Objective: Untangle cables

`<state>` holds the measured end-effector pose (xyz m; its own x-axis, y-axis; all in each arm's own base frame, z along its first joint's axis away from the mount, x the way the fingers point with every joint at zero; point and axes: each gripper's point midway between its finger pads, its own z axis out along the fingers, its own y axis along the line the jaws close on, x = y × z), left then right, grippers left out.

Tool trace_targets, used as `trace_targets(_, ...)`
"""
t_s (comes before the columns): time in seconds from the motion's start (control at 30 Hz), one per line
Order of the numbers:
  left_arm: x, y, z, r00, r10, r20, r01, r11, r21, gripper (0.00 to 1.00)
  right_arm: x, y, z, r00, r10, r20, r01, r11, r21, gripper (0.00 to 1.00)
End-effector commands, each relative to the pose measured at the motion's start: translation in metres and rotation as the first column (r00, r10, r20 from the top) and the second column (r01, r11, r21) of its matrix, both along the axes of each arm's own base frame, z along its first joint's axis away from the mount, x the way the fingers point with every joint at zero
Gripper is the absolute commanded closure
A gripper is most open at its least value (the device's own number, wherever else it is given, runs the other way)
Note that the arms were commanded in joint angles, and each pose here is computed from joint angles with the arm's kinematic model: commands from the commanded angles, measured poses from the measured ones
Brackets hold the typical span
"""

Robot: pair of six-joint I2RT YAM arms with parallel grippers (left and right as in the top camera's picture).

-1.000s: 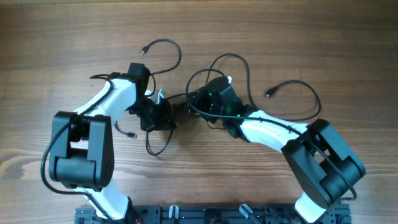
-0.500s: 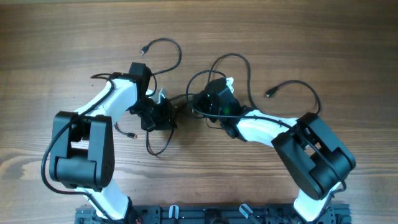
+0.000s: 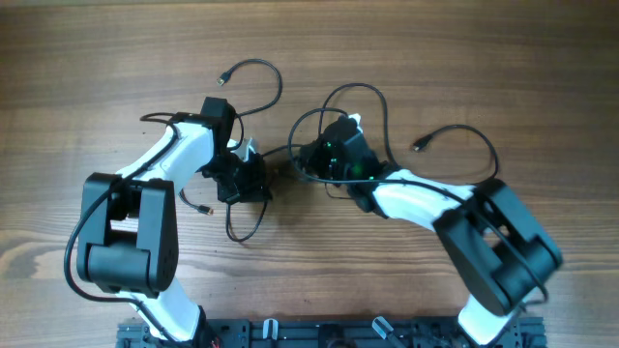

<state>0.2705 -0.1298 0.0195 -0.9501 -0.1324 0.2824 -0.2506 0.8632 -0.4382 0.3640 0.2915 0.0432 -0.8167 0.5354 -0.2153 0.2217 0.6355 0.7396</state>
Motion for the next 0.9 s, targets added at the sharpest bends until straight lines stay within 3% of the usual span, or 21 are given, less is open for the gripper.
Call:
trace_targets(0.0, 0.003, 0.009, 0.002, 0.999, -0.006, 0.033, 0.005, 0.999, 0.033, 0.96, 0.011, -0.016, 0.049, 0.984, 0.07, 0.165, -0.061, 0.996, -0.058, 0.96)
trace_targets(0.2, 0.011, 0.029, 0.002, 0.997, 0.065, 0.033, -0.066, 0.997, 0.033, 0.96, 0.0, -0.023, 0.07, 0.959, 0.233, 0.159, -0.242, 0.97, 0.037, 0.96)
trace_targets(0.43, 0.023, 0.075, 0.002, 0.967, 0.253, 0.017, -0.253, 0.967, 0.038, 0.96, -0.004, -0.047, 0.087, 0.906, 0.374, 0.199, -0.407, 0.899, 0.161, 0.96)
trace_targets(0.6, 0.029, 0.111, 0.002, 0.92, 0.392, 0.006, -0.392, 0.919, 0.038, 0.96, 0.004, -0.078, 0.084, 0.931, 0.331, 0.155, -0.358, 0.911, 0.204, 0.96)
trace_targets(0.87, 0.036, 0.137, 0.008, 0.866, 0.5, 0.007, -0.5, 0.865, -0.039, 0.96, 0.007, -0.128, 0.044, 0.967, 0.251, 0.043, -0.253, 0.966, 0.048, 0.96)
